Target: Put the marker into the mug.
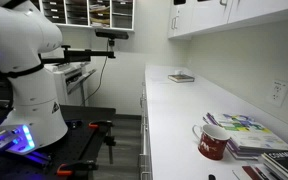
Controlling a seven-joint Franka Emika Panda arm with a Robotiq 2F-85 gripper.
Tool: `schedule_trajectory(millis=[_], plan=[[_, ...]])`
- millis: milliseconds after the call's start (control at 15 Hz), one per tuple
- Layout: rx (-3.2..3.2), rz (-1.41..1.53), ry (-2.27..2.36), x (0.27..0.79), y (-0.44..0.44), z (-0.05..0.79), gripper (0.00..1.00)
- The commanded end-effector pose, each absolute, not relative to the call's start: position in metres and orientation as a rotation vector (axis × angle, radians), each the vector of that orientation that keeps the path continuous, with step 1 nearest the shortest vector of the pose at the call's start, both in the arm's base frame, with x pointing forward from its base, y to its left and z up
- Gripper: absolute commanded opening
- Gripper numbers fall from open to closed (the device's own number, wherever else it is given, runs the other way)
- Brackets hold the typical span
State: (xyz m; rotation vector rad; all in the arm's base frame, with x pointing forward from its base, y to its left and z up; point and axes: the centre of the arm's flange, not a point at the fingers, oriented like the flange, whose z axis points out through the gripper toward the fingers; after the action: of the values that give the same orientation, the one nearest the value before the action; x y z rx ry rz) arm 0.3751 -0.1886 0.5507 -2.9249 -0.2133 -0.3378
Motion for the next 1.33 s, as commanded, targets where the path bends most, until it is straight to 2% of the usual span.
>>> schedule_trajectory(millis=[0,267,467,1267], plan=[[-2.925,-0.338,-0.213,0.375,-0.189,0.551,1.00],[-2.925,-0.338,-0.213,0.375,-0.189,0.551,1.00],[-2.992,-0.333,-0.405,0.386,-0.181,0.536,1.00],[-2.930,-0.154,-1.401,0.502,-0.127,0.314,1.00]])
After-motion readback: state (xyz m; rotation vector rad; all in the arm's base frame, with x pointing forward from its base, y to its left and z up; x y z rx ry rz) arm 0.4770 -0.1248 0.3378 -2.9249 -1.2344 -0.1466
